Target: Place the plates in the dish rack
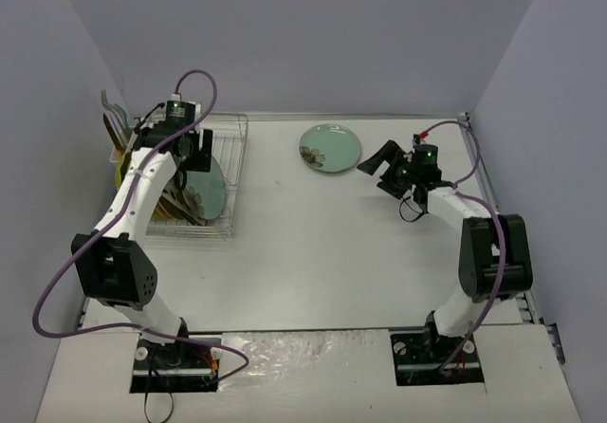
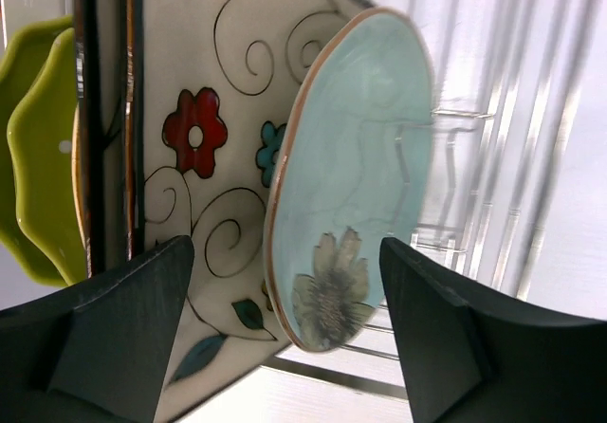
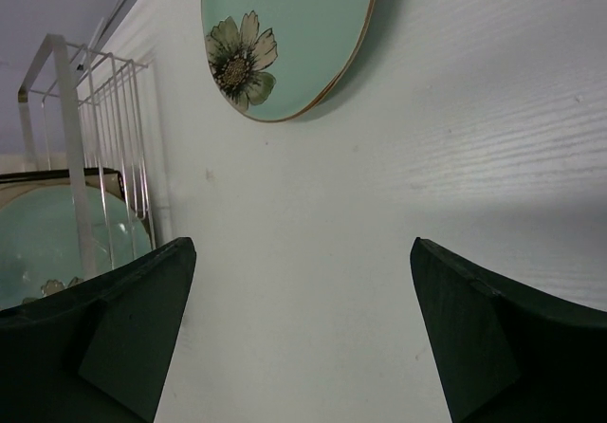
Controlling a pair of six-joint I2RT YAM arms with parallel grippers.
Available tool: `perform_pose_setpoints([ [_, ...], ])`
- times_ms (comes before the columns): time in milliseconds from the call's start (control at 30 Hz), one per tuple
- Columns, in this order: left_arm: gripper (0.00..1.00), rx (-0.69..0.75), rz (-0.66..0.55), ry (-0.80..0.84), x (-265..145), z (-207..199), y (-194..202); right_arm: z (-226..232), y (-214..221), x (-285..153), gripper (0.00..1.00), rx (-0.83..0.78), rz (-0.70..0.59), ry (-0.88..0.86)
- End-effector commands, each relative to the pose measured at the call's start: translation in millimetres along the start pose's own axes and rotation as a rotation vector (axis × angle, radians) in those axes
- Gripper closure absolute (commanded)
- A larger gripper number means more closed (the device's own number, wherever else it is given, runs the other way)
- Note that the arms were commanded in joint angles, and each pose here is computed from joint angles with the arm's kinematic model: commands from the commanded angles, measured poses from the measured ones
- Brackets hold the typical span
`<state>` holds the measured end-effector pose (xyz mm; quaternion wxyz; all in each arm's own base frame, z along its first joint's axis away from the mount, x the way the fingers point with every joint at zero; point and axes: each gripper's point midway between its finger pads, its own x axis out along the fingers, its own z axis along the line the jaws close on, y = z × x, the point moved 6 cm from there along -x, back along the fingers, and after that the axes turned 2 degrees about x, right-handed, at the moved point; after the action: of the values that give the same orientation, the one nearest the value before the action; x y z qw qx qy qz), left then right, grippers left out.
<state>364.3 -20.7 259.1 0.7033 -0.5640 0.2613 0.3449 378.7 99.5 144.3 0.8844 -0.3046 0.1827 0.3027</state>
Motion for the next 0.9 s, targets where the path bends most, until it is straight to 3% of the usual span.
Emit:
perform_pose_setpoints([
  [0, 0.22, -0.153, -0.213, 0.152, -76, 0, -37, 25, -36, 28, 0.07, -0.057, -0.133, -0.063],
  [167, 0.13, -0.249, -0.313, 0.399, -119, -19, -44, 15, -44, 65, 0.11, -0.043, -0.134, -0.051],
  [300, 0.08, -0.272, -0.370, 0.464, -144, -20, -32, 13, -50, 92, 0.15, -0.020, -0.129, -0.054],
  [533, 0.03, -0.254, -0.438, 0.447, -171, -9, 10, 3, -48, 130, 0.23, 0.042, -0.100, -0.073],
  [867, 0.03, -0.258, -0.378, 0.393, -161, -7, 79, -9, -36, 166, 0.35, 0.117, -0.060, -0.082],
])
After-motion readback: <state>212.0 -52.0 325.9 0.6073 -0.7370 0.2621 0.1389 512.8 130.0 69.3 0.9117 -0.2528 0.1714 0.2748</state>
